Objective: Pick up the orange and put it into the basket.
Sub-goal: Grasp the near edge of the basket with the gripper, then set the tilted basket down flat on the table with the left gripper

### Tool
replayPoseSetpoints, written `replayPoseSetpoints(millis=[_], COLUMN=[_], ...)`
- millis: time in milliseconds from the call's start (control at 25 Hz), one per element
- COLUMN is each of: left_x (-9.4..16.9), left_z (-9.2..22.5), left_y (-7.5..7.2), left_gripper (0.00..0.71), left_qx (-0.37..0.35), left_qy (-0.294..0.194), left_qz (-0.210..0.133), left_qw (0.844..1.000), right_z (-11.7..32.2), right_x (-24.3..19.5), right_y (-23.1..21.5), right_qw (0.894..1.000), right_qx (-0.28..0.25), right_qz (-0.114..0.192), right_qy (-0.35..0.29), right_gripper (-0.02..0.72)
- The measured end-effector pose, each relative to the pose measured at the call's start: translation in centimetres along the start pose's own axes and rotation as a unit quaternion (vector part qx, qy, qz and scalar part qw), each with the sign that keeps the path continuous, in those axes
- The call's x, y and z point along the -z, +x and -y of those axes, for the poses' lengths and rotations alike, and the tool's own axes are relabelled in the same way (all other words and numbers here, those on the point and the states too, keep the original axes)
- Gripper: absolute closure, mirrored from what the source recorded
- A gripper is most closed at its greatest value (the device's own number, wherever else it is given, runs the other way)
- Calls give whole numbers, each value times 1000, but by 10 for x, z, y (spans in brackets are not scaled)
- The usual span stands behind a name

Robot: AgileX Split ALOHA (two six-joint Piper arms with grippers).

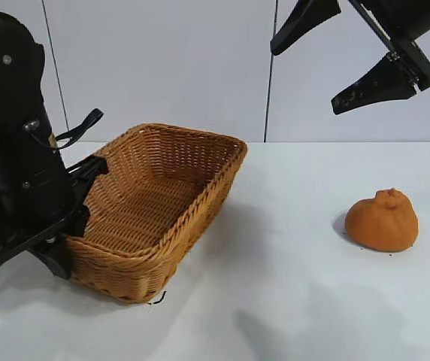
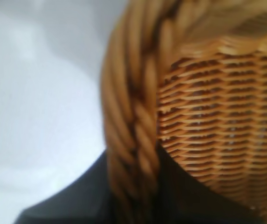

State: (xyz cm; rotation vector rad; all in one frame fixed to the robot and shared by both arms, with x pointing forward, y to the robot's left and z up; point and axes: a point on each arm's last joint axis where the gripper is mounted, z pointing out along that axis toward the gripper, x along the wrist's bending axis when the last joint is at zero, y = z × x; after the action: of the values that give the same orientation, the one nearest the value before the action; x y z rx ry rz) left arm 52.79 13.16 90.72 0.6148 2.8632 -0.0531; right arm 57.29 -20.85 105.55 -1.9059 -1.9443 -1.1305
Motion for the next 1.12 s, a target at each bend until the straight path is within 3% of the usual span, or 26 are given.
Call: replayPoseSetpoints(millis=[200,440,720,880,1120], left_x=[3,21,41,45,43], left_z=[2,-7,-39,-61,-96], left_y=[-5,-28,-54,-57,-51], left_gripper=[618,618,618,618,618], left_qx=[14,25,-32,-76,-183], left_qy=[10,10,2,17,31], left_qz=[9,20,53,66,64], left_qw=[1000,999,998,995,981], right_z=[0,0,0,0,0], right_x=[0,0,0,0,0], right_y=[0,0,0,0,0], right_qw=[1000,1000,1000,1000,1000], right_qx=[0,0,0,0,0], right_qz=[0,0,0,0,0], right_qy=[0,0,0,0,0], right_gripper=[8,8,8,8,8])
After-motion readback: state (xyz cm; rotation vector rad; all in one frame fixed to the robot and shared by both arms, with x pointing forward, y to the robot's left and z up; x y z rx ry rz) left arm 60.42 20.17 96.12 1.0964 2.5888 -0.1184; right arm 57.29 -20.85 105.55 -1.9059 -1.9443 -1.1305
